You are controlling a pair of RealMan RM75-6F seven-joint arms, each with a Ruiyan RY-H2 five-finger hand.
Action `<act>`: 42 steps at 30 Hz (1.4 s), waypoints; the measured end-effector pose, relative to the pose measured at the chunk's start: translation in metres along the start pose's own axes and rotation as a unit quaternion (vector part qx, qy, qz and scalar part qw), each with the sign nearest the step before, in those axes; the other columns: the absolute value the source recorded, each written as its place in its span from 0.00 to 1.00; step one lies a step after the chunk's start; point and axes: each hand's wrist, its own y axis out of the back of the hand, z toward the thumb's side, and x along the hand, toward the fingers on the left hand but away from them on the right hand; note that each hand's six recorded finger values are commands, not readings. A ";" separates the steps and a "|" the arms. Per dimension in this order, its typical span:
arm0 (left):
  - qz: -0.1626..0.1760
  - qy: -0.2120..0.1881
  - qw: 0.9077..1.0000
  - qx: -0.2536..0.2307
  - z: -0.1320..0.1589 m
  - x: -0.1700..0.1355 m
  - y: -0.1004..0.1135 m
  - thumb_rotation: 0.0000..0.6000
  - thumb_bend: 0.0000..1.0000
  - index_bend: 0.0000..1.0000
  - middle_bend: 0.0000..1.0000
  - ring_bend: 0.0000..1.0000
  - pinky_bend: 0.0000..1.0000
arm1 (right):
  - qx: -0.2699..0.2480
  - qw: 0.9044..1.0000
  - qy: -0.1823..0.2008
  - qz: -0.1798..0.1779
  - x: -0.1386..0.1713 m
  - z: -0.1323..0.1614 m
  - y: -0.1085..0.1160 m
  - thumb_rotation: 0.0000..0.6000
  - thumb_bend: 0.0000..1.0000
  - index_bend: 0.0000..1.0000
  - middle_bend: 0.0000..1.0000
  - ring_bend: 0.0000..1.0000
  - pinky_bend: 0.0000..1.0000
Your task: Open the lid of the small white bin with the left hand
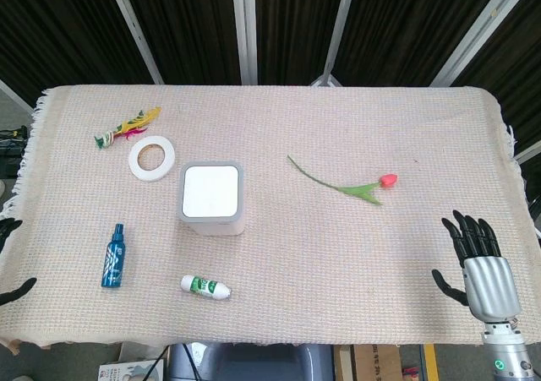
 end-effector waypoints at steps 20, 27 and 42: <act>-0.008 0.003 1.000 0.001 0.000 0.003 -0.003 1.00 0.22 0.16 0.15 0.01 0.04 | 0.004 1.000 -0.007 0.010 0.000 -0.004 -0.002 1.00 0.27 0.11 0.02 0.00 0.00; -0.008 -0.017 1.000 -0.001 0.006 0.007 -0.004 1.00 0.23 0.16 0.22 0.06 0.11 | 0.001 1.000 -0.006 0.011 0.001 -0.003 -0.001 1.00 0.27 0.11 0.02 0.00 0.00; -0.062 -0.144 0.987 0.022 0.052 0.077 -0.010 1.00 0.52 0.16 0.72 0.60 0.67 | 0.010 1.000 -0.010 0.024 -0.004 -0.002 -0.010 1.00 0.27 0.10 0.02 0.00 0.00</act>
